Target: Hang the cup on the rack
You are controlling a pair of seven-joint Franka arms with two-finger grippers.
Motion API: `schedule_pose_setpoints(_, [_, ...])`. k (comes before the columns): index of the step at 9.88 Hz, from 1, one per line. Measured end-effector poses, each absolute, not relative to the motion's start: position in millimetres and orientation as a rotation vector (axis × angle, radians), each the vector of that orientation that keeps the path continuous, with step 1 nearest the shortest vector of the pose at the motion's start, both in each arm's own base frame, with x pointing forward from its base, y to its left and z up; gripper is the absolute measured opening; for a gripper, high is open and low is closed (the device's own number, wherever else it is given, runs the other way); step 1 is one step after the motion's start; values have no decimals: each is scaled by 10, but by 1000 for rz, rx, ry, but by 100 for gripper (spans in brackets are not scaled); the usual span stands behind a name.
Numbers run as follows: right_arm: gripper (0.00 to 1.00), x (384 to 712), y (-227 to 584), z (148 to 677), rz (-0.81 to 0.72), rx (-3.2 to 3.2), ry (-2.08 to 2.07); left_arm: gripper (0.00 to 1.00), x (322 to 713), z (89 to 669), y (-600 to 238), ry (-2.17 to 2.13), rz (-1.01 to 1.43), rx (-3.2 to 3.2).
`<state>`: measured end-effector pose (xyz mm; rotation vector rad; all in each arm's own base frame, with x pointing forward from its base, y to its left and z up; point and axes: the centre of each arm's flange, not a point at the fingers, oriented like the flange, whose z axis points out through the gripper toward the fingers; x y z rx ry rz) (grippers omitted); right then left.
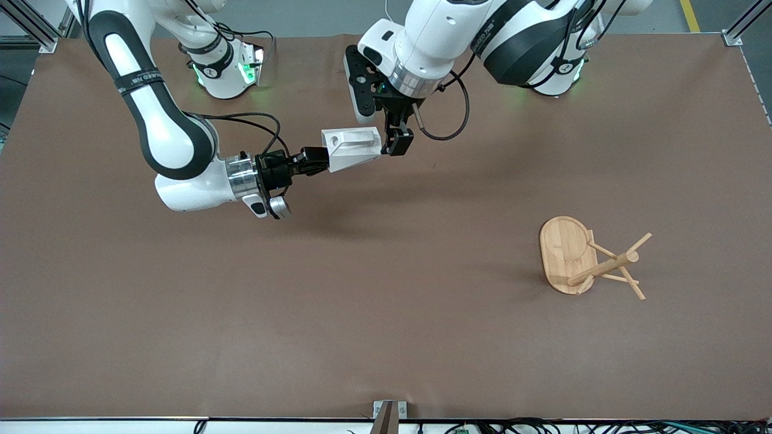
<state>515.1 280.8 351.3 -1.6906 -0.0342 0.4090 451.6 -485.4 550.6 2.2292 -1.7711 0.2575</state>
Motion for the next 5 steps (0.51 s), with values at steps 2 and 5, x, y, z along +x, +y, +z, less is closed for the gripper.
schedule_pose_setpoints(2, [4,5150,2809,3513,409,-1690,-34,100,4543,5472,-4856,-1777,255,2233])
schedule_pose_setpoints(5, [4,5150,2811,3513,409,-1690,-35,100,4589,5401,-4871,-1774,259,2234])
